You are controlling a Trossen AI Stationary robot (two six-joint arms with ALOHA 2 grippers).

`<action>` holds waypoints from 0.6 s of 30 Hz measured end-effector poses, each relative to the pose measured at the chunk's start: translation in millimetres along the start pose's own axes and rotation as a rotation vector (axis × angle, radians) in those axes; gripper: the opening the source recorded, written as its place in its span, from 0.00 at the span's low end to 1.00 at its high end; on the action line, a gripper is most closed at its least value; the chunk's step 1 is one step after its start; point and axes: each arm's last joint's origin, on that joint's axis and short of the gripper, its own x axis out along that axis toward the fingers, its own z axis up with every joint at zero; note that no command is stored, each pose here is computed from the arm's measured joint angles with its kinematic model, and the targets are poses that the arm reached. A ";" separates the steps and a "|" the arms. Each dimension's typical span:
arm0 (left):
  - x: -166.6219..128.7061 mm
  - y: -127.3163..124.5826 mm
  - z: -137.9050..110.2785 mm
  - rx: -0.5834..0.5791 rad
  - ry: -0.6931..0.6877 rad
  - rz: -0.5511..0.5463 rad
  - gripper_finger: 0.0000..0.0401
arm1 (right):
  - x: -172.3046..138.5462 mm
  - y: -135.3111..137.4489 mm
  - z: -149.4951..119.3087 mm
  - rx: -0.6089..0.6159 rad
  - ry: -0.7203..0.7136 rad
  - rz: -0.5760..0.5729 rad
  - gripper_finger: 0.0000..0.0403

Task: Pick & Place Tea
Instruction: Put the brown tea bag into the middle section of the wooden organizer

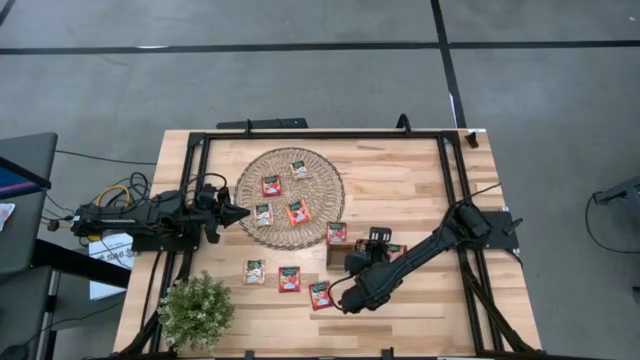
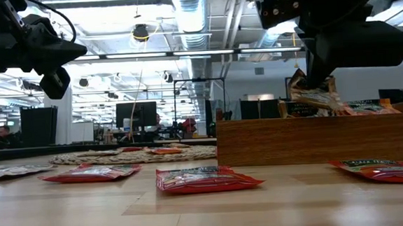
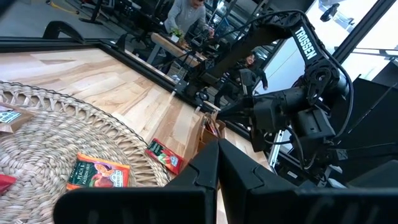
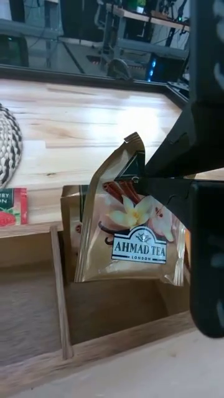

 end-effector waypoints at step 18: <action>0.0 0.1 -0.2 0.000 0.002 0.001 0.00 | 11.6 -12.0 9.2 0.000 0.065 0.032 0.00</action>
